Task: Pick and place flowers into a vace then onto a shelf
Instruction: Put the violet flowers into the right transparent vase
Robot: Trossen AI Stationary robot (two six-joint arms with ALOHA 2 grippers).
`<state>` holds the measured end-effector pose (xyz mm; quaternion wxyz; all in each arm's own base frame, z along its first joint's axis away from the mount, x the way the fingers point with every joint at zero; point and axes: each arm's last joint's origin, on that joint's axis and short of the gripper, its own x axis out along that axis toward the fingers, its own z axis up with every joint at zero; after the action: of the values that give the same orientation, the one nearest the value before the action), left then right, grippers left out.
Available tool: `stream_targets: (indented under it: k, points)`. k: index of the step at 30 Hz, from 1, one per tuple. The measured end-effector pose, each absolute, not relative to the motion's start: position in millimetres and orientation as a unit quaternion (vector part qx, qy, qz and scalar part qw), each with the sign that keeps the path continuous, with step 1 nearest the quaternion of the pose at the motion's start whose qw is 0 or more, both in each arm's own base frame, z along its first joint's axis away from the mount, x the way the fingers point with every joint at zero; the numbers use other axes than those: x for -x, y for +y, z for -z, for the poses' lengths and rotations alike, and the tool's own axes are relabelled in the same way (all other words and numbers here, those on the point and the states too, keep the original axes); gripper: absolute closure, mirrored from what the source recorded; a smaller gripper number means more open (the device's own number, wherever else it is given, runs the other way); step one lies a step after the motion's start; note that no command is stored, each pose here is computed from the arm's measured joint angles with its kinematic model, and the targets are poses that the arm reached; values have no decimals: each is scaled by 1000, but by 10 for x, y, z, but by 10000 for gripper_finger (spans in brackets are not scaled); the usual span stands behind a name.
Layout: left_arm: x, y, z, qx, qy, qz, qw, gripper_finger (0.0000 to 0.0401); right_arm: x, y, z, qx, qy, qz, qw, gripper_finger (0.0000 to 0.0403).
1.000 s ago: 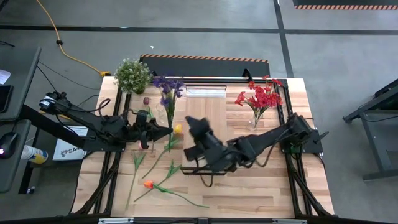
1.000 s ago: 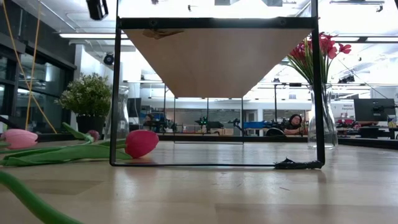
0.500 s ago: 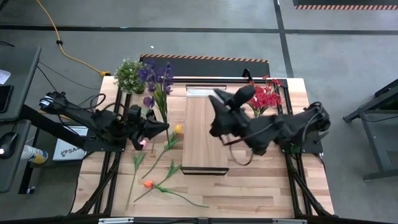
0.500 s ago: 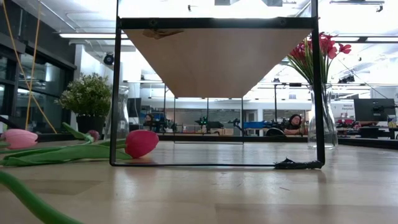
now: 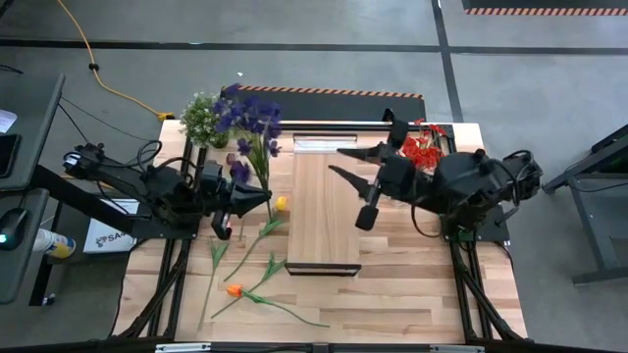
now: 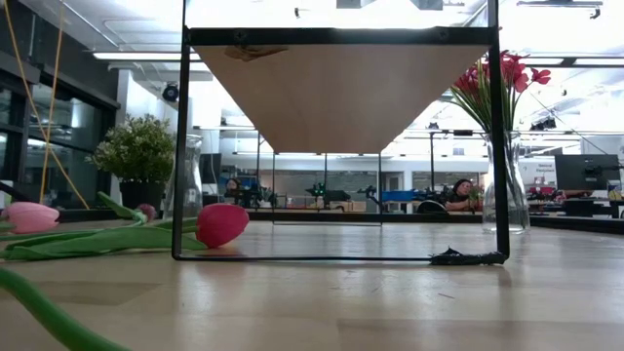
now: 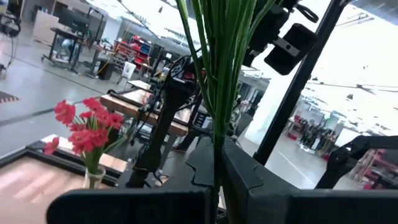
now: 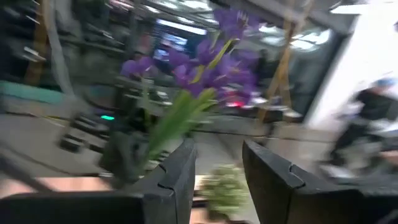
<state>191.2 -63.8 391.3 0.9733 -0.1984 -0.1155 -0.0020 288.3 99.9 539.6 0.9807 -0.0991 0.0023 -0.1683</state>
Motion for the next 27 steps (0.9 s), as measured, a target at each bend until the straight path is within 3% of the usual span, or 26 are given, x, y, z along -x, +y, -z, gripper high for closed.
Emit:
stream_targets:
  k: [14, 27]
  points:
    - [-2112, -718, -4085, 160, -111, -2, 981, 358, -3122, 794, -5207, -62, 50, -3, 997, 279]
    - [-2177, -747, -4104, 144, -109, 1, 984, 358, -3413, 642, -5047, -101, 74, -55, 991, 279]
